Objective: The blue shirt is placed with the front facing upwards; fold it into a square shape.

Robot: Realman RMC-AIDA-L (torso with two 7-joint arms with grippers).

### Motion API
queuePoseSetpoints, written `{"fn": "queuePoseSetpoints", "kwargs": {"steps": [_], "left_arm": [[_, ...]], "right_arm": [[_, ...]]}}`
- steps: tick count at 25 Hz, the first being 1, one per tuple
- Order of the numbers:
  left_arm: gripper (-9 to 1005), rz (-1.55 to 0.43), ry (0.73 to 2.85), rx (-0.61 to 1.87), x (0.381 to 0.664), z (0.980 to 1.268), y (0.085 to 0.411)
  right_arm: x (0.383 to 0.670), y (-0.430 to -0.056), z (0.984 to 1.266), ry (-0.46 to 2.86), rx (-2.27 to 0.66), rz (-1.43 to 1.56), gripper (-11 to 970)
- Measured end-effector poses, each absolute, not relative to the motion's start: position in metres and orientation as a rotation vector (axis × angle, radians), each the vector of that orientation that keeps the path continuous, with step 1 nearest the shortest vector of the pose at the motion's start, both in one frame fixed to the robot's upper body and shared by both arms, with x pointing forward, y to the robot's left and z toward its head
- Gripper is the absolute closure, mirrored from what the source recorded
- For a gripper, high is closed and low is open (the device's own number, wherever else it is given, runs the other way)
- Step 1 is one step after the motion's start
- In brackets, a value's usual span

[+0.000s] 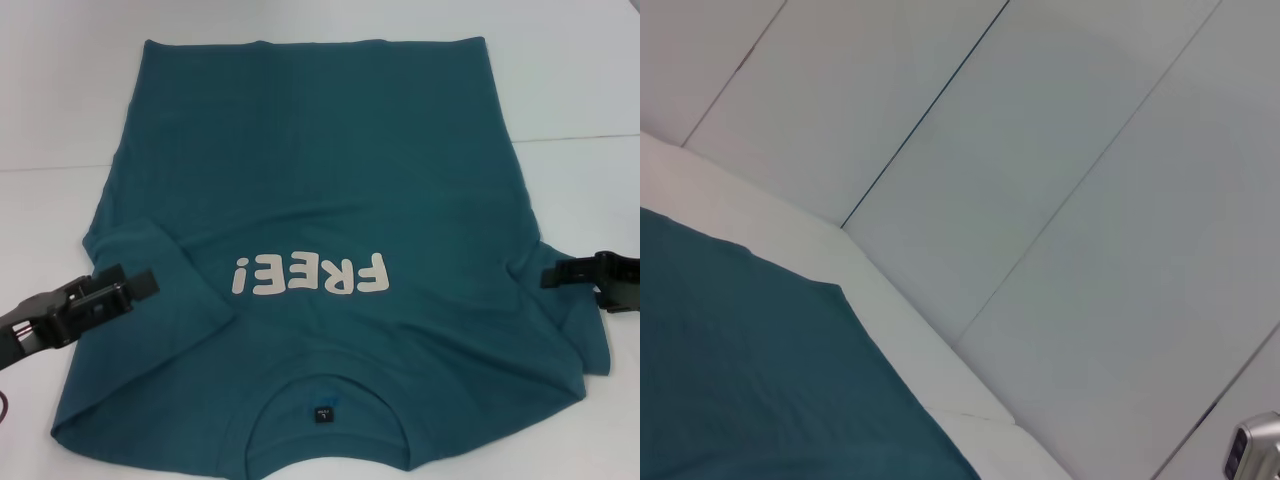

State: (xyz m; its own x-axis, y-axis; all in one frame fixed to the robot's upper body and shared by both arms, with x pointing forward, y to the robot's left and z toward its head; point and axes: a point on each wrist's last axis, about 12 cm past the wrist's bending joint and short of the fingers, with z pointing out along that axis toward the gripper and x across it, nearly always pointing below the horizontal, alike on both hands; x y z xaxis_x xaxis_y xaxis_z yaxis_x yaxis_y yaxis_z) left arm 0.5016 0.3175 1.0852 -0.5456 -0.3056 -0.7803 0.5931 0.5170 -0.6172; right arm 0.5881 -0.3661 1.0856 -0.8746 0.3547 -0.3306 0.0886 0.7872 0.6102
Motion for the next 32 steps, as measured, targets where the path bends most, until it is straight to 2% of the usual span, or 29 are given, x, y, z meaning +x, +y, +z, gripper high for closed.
{"fn": "queuePoseSetpoints", "kwargs": {"steps": [5,16,21,27,32], "left_arm": [[62,-1.183,1.803,0.241,0.502,1.085,0.317],[62,-1.182,1.803,0.237,0.502,1.085,0.318],[62,-1.185,1.802,0.236,0.501,1.085,0.318],[62,-1.186,1.798,0.230,0.500,1.085,0.319],[62,-1.190,1.800,0.225,0.499,1.085,0.319]], "right_arm": [[0.589,-0.366,1.086,2.546,0.329,0.834,159],[0.589,-0.369,1.088,2.549,0.331,0.832,606],[0.588,-0.371,1.087,2.550,0.339,0.828,844],[0.586,-0.375,1.087,2.542,0.352,0.818,944],[0.589,-0.386,1.096,2.529,0.349,0.787,944]]}}
